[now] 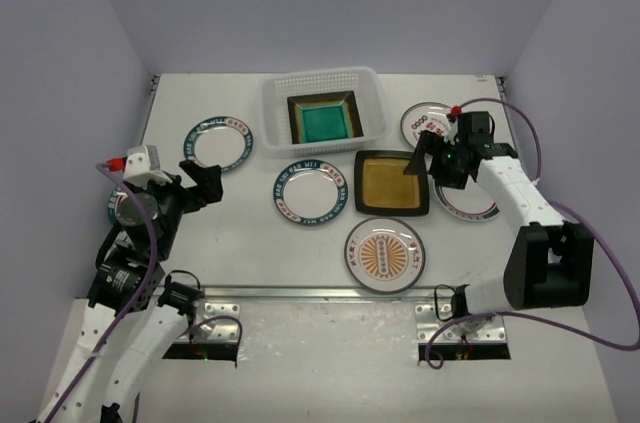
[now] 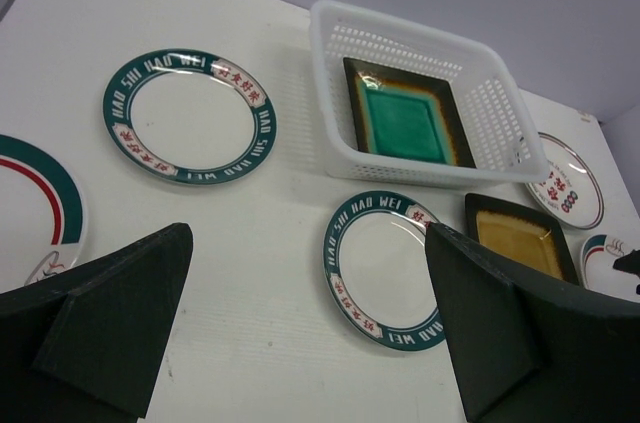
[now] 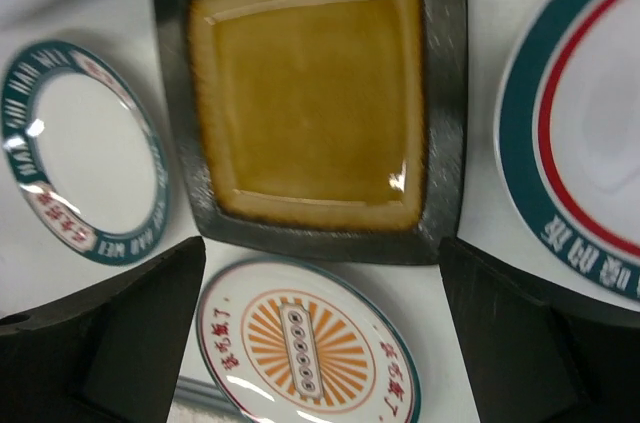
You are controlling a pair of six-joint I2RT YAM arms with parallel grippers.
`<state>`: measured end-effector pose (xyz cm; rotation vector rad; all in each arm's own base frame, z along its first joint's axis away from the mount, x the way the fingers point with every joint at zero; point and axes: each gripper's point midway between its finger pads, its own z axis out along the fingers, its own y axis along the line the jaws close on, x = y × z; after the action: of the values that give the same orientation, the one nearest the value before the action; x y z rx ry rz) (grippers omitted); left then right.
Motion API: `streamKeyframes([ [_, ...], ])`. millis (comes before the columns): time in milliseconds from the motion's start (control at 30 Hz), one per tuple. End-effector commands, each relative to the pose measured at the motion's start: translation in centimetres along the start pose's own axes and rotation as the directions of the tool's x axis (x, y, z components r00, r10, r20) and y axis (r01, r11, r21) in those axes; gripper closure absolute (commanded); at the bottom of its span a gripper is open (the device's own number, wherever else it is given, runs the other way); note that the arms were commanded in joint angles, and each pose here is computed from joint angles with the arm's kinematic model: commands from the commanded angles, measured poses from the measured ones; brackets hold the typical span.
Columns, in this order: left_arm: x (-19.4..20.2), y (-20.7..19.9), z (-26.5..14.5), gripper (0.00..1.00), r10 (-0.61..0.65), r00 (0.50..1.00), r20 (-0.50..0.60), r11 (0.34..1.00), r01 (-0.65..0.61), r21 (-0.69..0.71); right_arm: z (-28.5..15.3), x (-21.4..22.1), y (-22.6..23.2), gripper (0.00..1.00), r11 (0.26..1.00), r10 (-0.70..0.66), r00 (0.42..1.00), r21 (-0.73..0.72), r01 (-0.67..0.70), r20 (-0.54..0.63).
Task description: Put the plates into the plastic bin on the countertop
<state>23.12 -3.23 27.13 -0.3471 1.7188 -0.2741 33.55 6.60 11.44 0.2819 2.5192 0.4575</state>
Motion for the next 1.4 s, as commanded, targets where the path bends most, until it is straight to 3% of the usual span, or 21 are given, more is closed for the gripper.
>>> streamKeyframes([
  [0, -0.2, -1.6, 0.3, 0.00, 0.010, 1.000, 0.007, 0.997, -0.011, 0.074, -0.1, 1.5, -1.2, 0.01, 0.999, 0.023, 0.999, 0.025, -0.024, 0.047],
  [100, 0.0, -2.1, 0.2, 0.00, 0.016, 1.000, -0.001, 0.995, -0.016, 0.095, 0.0, 3.7, -3.5, 0.01, 0.987, 0.144, 0.987, 0.063, -0.149, 0.075],
  [267, 0.2, -2.5, 0.0, 0.00, 0.022, 1.000, -0.005, 0.993, -0.021, 0.114, 0.5, 6.1, -6.2, 0.01, 0.946, 0.320, 0.934, -0.013, -0.323, 0.161],
  [333, 0.1, -2.5, -0.2, 0.00, 0.021, 1.000, 0.000, 0.993, -0.021, 0.116, 0.8, 6.7, -6.2, 0.01, 0.937, 0.348, 0.916, -0.096, -0.335, 0.200],
  [733, -0.1, -2.8, -0.7, 0.00, 0.017, 1.000, 0.012, 0.991, -0.018, 0.134, 4.1, 8.9, -6.3, 0.09, 0.863, 0.490, 0.857, -0.228, -0.451, 0.161],
  [933, -0.3, -2.8, -0.8, 0.00, 0.015, 1.000, 0.016, 0.991, -0.017, 0.133, 5.5, 10.1, -6.9, 0.21, 0.843, 0.522, 0.846, -0.214, -0.494, 0.106],
  [1167, -0.3, -2.7, -0.9, 0.00, 0.013, 1.000, 0.016, 0.992, -0.015, 0.128, 6.7, 11.5, -7.3, 0.50, 0.835, 0.531, 0.844, -0.214, -0.506, 0.075],
  [1367, -0.3, -2.6, -1.0, 0.00, 0.013, 1.000, 0.018, 0.992, -0.015, 0.127, 7.0, 11.2, -7.4, 0.58, 0.813, 0.564, 0.824, -0.216, -0.541, 0.059],
])
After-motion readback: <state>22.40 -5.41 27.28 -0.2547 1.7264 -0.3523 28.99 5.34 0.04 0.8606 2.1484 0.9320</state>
